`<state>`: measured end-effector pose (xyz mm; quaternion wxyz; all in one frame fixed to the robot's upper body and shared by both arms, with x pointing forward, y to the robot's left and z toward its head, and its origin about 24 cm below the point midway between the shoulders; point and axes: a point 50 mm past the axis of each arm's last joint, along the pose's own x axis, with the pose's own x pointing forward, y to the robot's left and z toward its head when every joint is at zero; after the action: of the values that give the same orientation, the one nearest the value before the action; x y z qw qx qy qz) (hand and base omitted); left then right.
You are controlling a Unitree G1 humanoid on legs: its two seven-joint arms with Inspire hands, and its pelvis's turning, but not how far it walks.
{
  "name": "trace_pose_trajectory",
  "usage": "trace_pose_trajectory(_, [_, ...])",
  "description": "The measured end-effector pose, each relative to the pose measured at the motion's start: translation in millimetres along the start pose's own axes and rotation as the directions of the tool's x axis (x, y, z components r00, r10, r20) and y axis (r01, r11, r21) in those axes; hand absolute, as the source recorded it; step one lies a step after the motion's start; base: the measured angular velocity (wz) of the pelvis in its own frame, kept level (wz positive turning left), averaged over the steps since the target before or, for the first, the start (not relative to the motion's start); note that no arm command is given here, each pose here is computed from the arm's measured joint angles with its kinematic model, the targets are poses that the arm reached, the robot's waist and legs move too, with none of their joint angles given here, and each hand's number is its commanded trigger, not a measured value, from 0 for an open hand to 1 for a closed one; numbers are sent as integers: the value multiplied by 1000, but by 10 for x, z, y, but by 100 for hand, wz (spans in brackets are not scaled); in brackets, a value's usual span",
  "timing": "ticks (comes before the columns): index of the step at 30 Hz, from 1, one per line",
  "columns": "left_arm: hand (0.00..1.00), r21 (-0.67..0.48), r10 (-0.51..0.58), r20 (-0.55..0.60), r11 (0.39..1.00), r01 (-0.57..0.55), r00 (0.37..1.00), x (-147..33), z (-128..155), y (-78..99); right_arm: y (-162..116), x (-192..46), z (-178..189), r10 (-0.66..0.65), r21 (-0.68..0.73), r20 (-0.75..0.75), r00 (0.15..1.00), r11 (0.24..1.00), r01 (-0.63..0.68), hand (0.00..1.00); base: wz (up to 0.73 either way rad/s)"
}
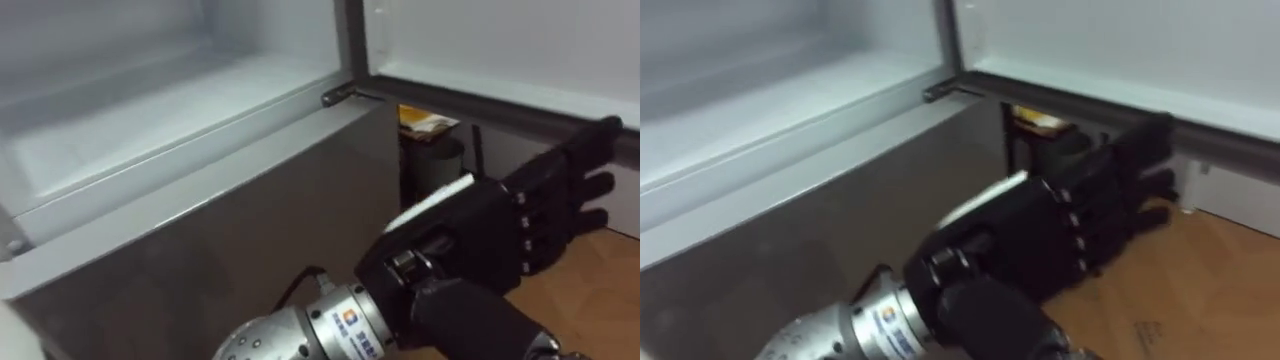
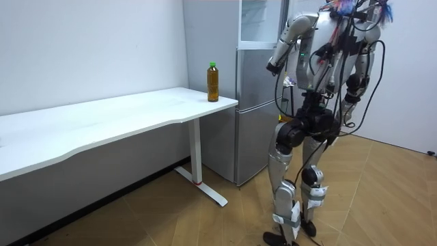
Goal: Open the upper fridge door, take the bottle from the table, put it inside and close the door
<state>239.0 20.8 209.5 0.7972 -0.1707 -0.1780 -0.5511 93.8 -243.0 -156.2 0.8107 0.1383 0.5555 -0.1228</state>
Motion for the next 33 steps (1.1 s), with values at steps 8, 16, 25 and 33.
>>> trace_pose_trajectory(8, [0, 45, 121, 93, 991, -126, 988, -352, 168, 96, -88, -39, -219, -19, 62, -26, 999, 998, 21, 0, 49])
trace_pose_trajectory(16, [0, 92, 265, 177, 954, -284, 948, -599, 342, 241, -98, -43, -287, -16, 23, -53, 998, 1000, 17, 0, 19])
trace_pose_trajectory(25, [0, 135, 370, 329, 892, -431, 869, -856, 606, 260, -152, -67, -409, -69, 11, -76, 995, 997, 70, 0, 17])
trace_pose_trajectory(33, [0, 200, 513, 436, 745, -636, 739, -1227, 797, 319, -133, -94, -554, -91, 29, -75, 993, 995, 94, 0, 19])
